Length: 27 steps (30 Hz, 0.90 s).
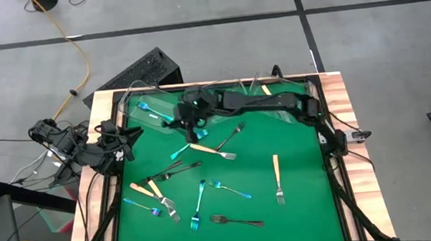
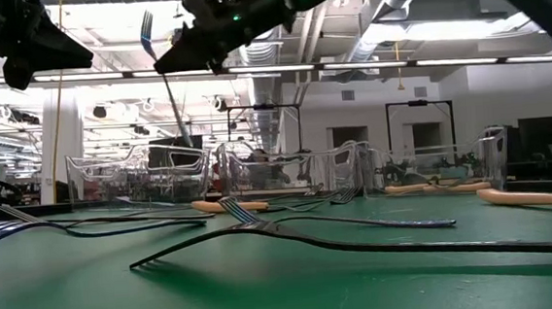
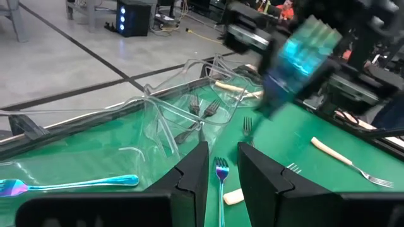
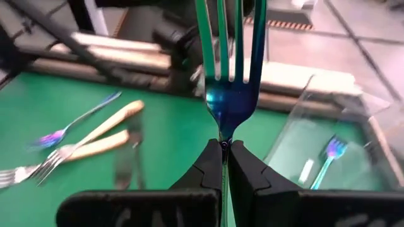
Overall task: Sort silverware by color (type)
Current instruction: Put the blue fork into the left transparent bin
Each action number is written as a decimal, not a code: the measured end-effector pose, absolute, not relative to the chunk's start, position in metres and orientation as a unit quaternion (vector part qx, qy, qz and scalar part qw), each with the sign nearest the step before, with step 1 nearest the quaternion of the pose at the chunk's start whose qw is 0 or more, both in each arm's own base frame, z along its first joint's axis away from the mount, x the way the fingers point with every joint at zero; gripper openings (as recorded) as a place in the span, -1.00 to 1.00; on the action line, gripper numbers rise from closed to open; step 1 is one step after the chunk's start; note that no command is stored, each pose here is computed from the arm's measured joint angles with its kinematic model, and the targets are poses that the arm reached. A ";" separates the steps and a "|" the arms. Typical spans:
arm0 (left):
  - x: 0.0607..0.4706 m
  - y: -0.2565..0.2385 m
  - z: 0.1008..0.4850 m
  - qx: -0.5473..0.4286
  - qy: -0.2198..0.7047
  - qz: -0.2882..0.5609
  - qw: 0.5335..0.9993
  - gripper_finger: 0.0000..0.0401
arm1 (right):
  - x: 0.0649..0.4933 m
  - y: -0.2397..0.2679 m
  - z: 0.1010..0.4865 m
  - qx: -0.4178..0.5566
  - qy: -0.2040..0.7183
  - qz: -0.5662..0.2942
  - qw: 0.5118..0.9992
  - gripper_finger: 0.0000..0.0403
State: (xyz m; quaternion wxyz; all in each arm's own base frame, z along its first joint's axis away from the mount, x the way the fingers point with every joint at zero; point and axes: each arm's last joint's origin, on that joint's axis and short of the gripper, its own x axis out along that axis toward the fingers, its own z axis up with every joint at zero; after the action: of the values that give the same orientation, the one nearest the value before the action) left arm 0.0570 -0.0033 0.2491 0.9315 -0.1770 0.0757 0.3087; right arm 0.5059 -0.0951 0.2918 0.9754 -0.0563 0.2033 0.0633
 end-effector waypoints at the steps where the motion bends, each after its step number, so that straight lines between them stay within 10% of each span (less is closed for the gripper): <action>1: 0.057 -0.003 0.249 -0.177 0.076 0.308 0.932 -0.66 | 0.510 -0.101 0.293 -0.057 0.195 0.060 0.977 -0.86; 27: 0.057 -0.003 0.250 -0.173 0.067 0.322 0.928 -0.66 | 0.542 -0.190 0.259 -0.033 0.146 -0.101 0.984 -0.86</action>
State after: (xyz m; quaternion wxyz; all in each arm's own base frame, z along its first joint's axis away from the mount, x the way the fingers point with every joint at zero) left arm 0.0567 -0.0026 0.2495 0.9285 -0.1732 0.0668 0.3217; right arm 0.5423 -0.1896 0.2585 0.9835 -0.0328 0.1461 -0.1015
